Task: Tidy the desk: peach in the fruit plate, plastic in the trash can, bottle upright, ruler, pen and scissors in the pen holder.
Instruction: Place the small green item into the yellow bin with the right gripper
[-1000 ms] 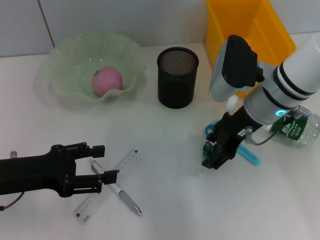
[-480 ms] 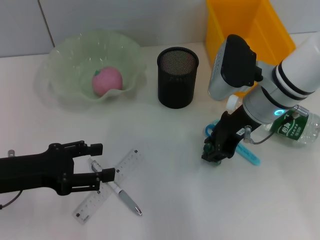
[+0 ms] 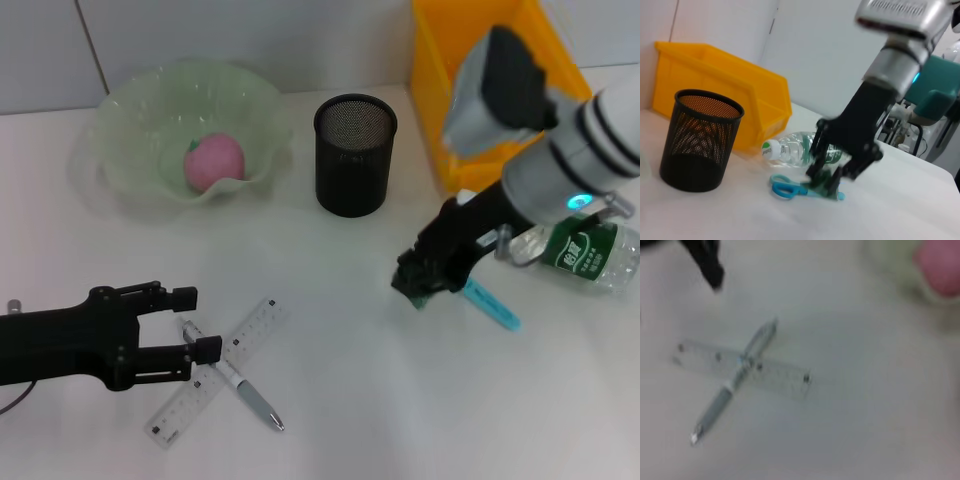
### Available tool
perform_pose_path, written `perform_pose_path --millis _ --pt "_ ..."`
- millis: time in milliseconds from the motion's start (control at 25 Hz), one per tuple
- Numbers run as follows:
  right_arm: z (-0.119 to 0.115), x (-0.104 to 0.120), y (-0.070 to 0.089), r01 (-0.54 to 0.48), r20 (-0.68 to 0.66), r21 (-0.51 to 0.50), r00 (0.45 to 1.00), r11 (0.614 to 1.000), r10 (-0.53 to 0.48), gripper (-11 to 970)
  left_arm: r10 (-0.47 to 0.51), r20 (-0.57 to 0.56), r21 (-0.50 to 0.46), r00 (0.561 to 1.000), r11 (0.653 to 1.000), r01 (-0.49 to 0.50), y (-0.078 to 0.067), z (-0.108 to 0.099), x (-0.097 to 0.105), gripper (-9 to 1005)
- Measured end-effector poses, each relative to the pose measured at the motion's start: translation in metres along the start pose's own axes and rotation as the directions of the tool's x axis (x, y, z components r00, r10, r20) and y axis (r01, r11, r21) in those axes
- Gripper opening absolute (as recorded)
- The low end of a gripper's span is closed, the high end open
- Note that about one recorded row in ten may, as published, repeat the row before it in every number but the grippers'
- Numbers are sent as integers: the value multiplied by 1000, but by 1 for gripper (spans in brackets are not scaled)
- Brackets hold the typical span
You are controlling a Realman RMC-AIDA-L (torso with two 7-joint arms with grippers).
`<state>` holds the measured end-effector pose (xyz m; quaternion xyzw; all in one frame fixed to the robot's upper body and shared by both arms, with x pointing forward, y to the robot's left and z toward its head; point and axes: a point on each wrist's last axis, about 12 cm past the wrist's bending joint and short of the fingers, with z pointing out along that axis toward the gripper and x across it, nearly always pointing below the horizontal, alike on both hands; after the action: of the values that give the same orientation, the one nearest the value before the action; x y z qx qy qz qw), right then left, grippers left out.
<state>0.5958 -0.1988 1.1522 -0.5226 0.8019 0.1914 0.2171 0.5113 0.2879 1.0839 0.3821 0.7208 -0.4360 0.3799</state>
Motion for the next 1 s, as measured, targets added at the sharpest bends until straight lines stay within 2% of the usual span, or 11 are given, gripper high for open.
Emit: perform_pose_path --millis 40,80,120,200,320,400,440,480,640,680,1000 --pt "0 0 0 0 0 0 1000 1000 0 315 0 0 0 1000 1000 0 0 0 0 803" --pt "-18 4 -2 -25 71 30 997 999 23 305 0 0 0 1000 1000 0 0 0 0 803" --pt "-18 4 -2 -25 71 30 997 999 23 296 0 0 0 1000 1000 0 0 0 0 803" --pt "-45 11 -6 -72 176 91 983 993 55 276 -1 1 1 1000 1000 1 0 0 0 803" --pt "-60 15 -10 -113 257 118 963 987 80 247 -2 1 6 1000 1000 2 -1 -1 1 803" --pt "-84 24 -20 -199 389 168 913 966 120 228 0 2 14 1000 1000 0 -2 -1 0 803" --pt "-84 24 -20 -199 389 168 913 966 120 225 0 2 14 1000 1000 0 -2 -1 0 803" --pt "-93 29 -28 -254 458 206 879 945 136 222 0 5 18 1000 1000 -1 -3 -1 0 803" --pt "-101 35 -41 -333 525 288 839 898 143 209 4 11 25 1000 1000 -5 -3 -1 -1 803" --pt "-101 38 -49 -377 553 336 821 863 144 205 6 12 27 1000 1000 -7 -3 -1 -2 803" --pt "-81 45 -75 -504 605 381 770 775 203 162 4 15 30 1000 1000 -5 -4 -2 -1 803"
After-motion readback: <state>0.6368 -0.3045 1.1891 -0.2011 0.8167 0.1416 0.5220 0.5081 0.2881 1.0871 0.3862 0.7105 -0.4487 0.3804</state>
